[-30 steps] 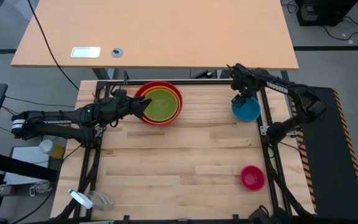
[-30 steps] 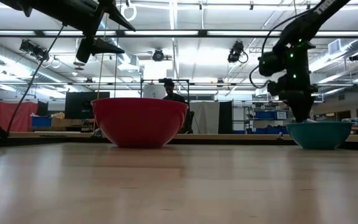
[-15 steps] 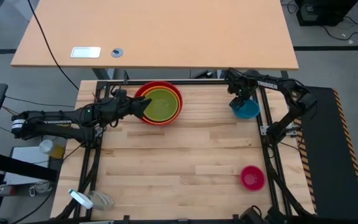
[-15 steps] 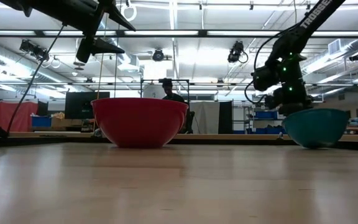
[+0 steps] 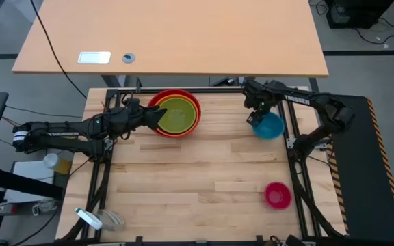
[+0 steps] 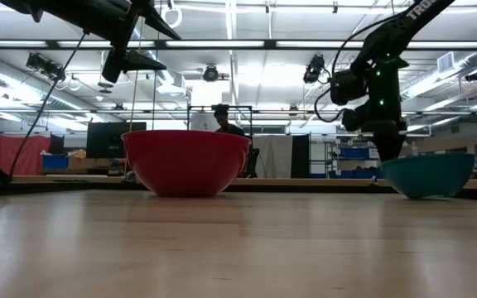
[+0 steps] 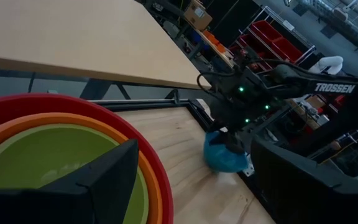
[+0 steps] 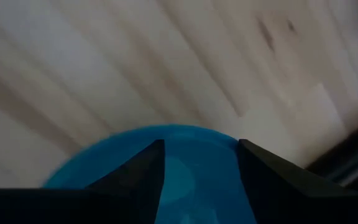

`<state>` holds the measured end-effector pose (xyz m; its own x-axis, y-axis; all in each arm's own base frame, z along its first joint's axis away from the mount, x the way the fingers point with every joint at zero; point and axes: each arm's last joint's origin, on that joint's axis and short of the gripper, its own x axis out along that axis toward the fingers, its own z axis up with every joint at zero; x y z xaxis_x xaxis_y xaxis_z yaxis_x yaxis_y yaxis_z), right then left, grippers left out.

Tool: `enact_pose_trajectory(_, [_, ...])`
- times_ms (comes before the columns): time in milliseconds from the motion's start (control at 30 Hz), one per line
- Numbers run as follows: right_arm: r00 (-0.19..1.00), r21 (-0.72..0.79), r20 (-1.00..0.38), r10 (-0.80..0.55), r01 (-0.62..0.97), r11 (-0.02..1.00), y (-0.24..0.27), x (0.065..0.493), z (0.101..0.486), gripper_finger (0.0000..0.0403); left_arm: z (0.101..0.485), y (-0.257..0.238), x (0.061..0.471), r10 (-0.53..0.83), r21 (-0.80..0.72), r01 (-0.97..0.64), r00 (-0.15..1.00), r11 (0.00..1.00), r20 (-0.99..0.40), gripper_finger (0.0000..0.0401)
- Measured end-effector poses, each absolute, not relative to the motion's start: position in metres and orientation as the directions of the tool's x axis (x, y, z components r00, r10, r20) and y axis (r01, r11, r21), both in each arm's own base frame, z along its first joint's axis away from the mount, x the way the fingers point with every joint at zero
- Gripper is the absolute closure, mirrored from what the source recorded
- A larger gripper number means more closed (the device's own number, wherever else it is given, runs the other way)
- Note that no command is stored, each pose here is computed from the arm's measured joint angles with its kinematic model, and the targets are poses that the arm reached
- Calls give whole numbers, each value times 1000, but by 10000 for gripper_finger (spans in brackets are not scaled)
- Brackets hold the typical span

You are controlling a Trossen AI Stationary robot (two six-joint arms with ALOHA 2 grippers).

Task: Nest bowls inside each other
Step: Stack the blue bowl on top of the green bowl

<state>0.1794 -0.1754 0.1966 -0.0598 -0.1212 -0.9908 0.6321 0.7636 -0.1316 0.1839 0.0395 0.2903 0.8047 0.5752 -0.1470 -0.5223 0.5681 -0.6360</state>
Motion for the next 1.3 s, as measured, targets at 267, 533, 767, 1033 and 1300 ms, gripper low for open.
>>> enact_pose_trajectory(267, [-127,-232,-972,-196,413,881,-174,181,215,196,291,40,184,575,-640,-517,806,569,-139,87])
enact_pose_trajectory(533, [-131,-210,-976,-172,384,899,-187,174,219,196,291,40,184,575,-639,-517,806,569,-140,87])
enact_pose_trajectory(767, [-298,-155,-951,-85,220,963,-190,172,198,196,291,40,184,575,-637,-518,806,571,-140,87])
enact_pose_trajectory(1033, [-358,-82,-934,-8,192,978,-196,179,172,218,291,39,184,575,-636,-518,806,571,-140,87])
enact_pose_trajectory(1300, [-396,-45,-918,26,170,984,-198,182,159,290,291,39,184,575,-636,-518,806,571,-140,87])
